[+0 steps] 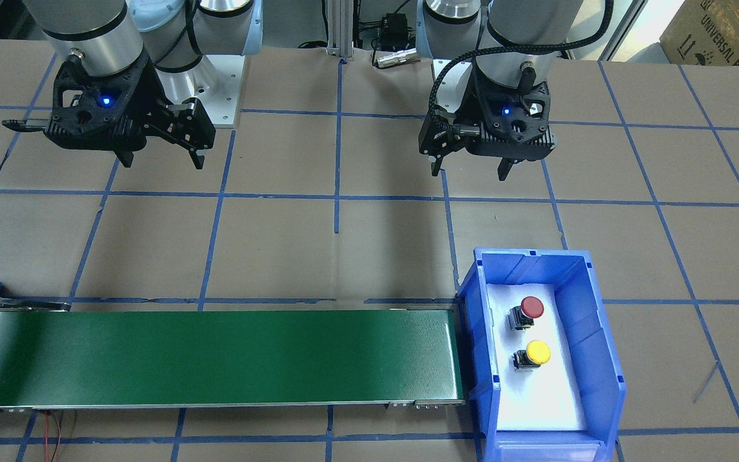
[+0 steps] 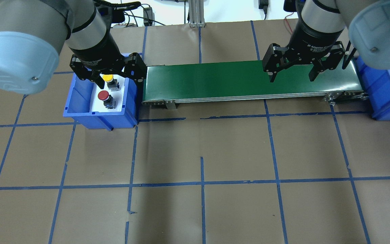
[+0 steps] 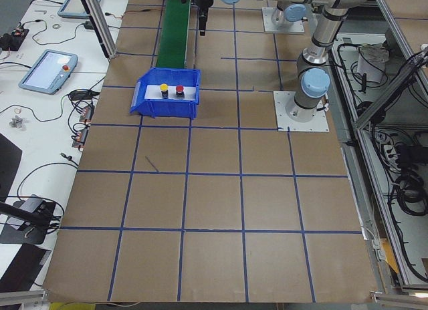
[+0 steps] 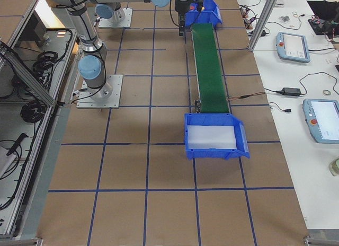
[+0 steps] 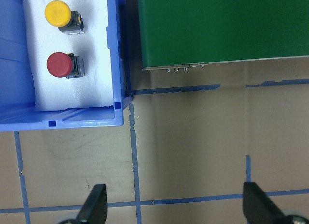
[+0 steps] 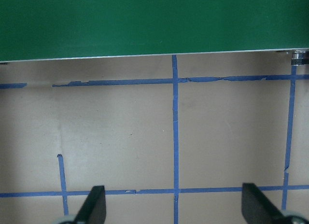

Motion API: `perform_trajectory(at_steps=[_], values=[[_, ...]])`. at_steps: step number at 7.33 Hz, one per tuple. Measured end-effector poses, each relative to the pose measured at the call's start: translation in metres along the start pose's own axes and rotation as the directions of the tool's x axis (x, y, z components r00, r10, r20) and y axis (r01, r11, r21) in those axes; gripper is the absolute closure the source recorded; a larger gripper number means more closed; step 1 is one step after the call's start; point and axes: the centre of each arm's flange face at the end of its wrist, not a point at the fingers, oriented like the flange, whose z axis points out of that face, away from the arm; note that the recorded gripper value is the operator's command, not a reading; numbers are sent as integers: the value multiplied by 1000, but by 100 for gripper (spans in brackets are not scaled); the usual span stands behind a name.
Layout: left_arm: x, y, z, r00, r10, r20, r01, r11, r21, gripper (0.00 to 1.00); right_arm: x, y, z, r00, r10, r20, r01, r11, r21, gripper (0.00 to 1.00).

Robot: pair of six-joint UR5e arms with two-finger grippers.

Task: Transport two buttons from left to right
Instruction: 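Move the left gripper down over the red button in the blue bin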

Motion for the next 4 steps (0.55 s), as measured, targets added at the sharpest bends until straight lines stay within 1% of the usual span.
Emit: perform_trajectory(at_steps=[4], values=[[-2, -1, -1, 1000, 5, 2, -5, 1000, 8, 0, 0, 0, 2, 1000, 0, -1, 0, 1000, -2, 0]])
